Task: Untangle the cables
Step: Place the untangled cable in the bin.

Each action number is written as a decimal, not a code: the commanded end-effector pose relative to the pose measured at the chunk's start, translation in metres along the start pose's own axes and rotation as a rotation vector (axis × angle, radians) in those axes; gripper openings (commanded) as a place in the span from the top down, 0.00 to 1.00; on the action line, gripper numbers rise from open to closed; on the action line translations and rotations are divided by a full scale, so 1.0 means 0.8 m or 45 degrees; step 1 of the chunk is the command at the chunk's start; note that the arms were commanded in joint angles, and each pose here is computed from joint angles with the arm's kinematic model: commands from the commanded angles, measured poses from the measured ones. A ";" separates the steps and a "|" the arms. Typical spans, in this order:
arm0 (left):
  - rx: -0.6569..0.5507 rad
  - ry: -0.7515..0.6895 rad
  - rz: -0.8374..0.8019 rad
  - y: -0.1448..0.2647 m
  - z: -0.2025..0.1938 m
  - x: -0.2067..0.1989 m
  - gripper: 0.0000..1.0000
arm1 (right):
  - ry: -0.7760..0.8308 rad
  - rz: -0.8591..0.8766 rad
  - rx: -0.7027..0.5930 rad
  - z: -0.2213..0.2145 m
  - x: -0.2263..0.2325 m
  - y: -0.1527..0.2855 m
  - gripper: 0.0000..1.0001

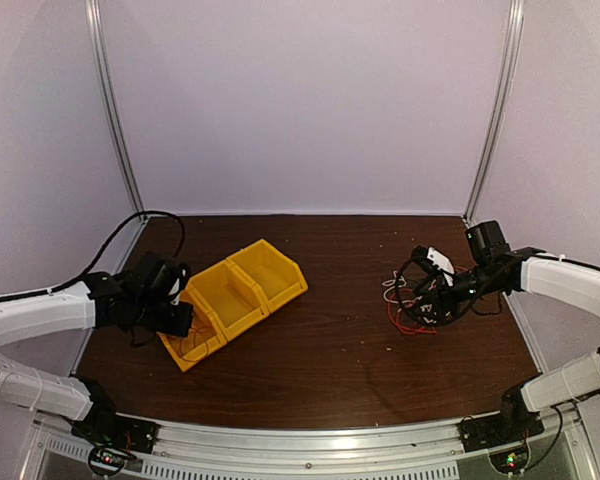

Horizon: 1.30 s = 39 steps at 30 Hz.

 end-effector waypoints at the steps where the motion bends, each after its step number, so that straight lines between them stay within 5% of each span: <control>1: -0.026 0.028 0.011 -0.002 0.011 0.005 0.88 | 0.018 -0.001 -0.012 0.005 0.001 0.004 0.33; 5: 0.007 0.016 0.016 -0.003 0.017 0.005 0.59 | 0.017 0.002 -0.007 0.004 0.001 0.003 0.33; 13: -0.168 -0.079 -0.096 0.034 0.057 -0.007 0.42 | 0.021 -0.003 -0.005 0.003 0.001 0.004 0.33; 22: -0.142 -0.240 -0.465 0.053 0.034 -0.078 0.50 | 0.011 -0.003 0.017 0.000 -0.004 -0.002 0.33; 39: 0.302 -0.413 -0.155 -0.001 -0.048 -0.127 0.46 | -0.003 0.019 0.045 -0.004 -0.005 -0.008 0.33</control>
Point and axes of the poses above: each gripper's point midway between its finger pads, its own y axis back along the fingers, its own x axis along the line the jaws close on, z = x × y, the point moved 4 cm from there along y, back along the fingers, and after that the axes turned 13 degrees about -y, right-handed, at the moved point
